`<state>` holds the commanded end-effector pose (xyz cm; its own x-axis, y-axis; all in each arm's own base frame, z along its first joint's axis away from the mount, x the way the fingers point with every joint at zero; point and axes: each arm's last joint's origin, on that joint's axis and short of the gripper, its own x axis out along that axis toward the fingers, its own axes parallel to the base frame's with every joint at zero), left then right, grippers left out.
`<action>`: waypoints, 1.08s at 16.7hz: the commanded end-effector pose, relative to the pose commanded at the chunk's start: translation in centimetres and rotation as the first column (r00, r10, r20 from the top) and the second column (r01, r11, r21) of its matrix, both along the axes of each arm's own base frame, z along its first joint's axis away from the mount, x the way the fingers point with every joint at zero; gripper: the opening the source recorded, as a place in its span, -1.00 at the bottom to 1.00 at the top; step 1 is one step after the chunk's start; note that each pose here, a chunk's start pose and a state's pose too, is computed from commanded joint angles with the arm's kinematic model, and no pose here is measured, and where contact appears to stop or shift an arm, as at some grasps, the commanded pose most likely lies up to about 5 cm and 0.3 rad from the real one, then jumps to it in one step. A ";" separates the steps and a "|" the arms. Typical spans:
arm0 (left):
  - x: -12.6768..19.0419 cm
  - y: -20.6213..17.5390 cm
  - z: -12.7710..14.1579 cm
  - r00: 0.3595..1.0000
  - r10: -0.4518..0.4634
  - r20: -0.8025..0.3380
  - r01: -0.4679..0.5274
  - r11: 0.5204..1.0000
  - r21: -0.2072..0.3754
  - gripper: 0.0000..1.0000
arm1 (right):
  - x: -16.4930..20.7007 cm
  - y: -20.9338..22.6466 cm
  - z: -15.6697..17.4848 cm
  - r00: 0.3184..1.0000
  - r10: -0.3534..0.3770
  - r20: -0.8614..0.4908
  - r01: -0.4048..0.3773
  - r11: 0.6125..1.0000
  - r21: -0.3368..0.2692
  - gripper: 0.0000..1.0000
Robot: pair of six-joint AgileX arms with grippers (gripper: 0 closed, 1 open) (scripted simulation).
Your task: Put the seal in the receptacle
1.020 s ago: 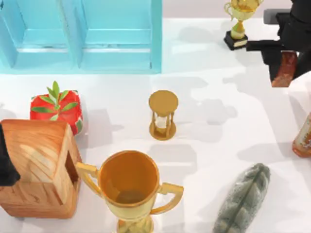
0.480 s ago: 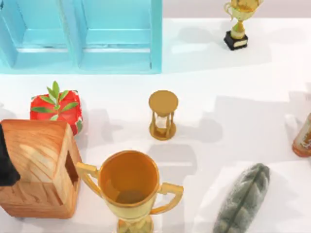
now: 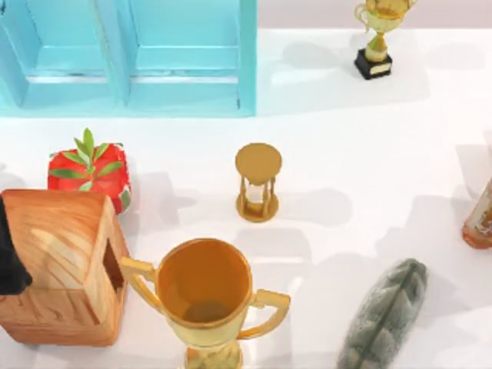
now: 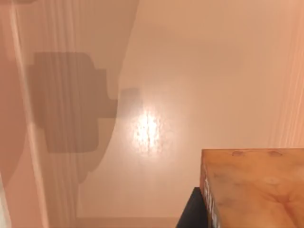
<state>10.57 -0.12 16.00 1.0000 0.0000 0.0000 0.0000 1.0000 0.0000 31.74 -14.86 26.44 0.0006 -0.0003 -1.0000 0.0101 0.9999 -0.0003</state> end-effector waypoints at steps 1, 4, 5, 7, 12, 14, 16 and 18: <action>0.0 0.0 0.0 1.000 0.000 0.000 0.000 1.000 0.000 1.00 | 0.1 0.1 -0.1 1.000 0.001 -0.003 -0.001 1.000 0.001 -1.00; 0.0 0.0 0.0 1.000 0.000 0.000 0.000 1.000 0.000 1.00 | 0.2 0.1 -1.1 1.000 0.001 -0.004 -0.001 1.000 0.000 -1.00; 0.0 0.0 0.0 1.000 0.000 0.000 0.000 1.000 0.000 1.00 | 0.2 0.1 -2.0 1.000 0.002 -0.007 -0.002 1.000 0.003 -1.00; 0.0 0.0 0.0 1.000 0.000 0.000 0.000 1.000 0.000 1.00 | 0.2 0.0 -3.8 1.000 0.000 0.006 0.000 1.000 -0.003 -1.00; 0.0 0.0 0.0 1.000 0.000 0.000 0.000 1.000 0.000 1.00 | 0.0 0.0 -6.5 1.000 0.000 0.000 0.000 1.000 0.000 -1.00; 0.0 0.0 0.0 1.000 0.000 0.000 0.000 1.000 0.000 1.00 | 0.0 0.0 -6.5 1.000 0.000 0.000 0.000 1.000 0.000 -1.00; 0.0 0.0 0.0 1.000 0.000 0.000 0.000 1.000 0.000 1.00 | 0.0 0.0 -6.5 1.000 0.000 0.000 0.000 1.000 0.000 -0.70; 0.0 0.0 0.0 1.000 0.000 0.000 0.000 1.000 0.000 1.00 | 0.0 0.0 -6.5 1.000 0.000 0.000 0.000 1.000 0.000 -0.40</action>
